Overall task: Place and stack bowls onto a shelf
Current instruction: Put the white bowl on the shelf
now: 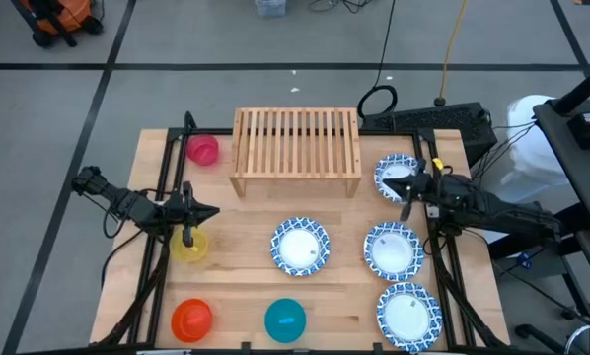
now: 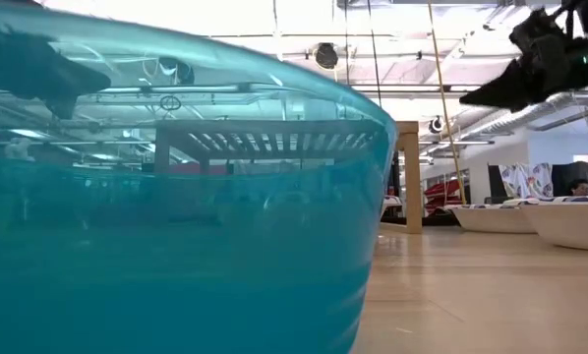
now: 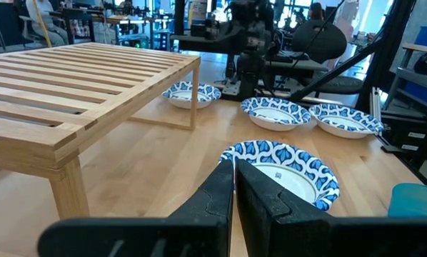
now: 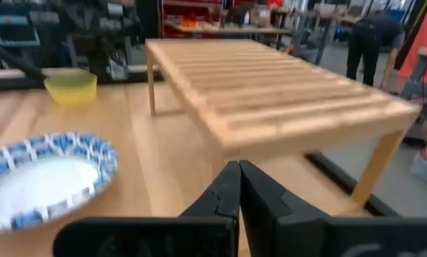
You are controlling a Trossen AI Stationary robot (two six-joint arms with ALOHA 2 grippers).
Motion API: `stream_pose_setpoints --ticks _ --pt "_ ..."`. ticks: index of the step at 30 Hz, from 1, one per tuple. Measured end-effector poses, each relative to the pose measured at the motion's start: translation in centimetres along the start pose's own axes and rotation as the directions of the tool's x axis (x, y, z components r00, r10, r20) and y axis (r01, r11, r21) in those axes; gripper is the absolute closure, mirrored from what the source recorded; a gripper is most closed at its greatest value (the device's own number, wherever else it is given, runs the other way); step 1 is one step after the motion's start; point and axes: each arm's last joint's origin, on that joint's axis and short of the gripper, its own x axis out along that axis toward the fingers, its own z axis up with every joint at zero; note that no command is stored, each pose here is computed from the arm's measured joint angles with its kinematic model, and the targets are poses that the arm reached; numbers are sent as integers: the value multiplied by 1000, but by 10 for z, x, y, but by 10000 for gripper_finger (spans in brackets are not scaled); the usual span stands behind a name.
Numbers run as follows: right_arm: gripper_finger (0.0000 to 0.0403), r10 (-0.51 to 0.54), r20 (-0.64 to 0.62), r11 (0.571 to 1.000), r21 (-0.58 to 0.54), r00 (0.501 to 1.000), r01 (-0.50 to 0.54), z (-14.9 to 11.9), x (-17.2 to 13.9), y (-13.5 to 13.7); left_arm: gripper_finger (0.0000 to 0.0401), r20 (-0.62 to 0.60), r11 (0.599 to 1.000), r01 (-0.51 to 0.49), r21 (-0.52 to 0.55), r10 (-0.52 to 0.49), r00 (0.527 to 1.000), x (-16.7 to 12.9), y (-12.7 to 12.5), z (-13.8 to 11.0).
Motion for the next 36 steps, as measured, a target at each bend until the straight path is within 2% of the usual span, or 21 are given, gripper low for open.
stream_pose_setpoints --ticks 8,14,19,23,31,36 --pt "403 1 -14 1000 11 1000 -1 59 -2 -2 377 0 1000 -1 0 1 1000 0 0 0" --pt "403 9 -209 990 -138 978 -39 87 10 0 377 0 1000 -1 0 1 1000 0 0 0" --pt "403 45 -301 982 -163 953 -98 107 27 4 377 0 1000 0 0 0 1000 0 0 0" --pt "403 121 -329 965 -183 936 -189 111 43 10 377 0 1000 -1 0 1 1000 0 0 0" --pt "403 128 -220 978 -132 967 -160 121 70 16 377 0 1000 0 0 0 1000 0 0 0" --pt "396 128 -232 982 -104 964 -155 118 82 19 377 0 1000 -1 0 1 1000 0 0 0"
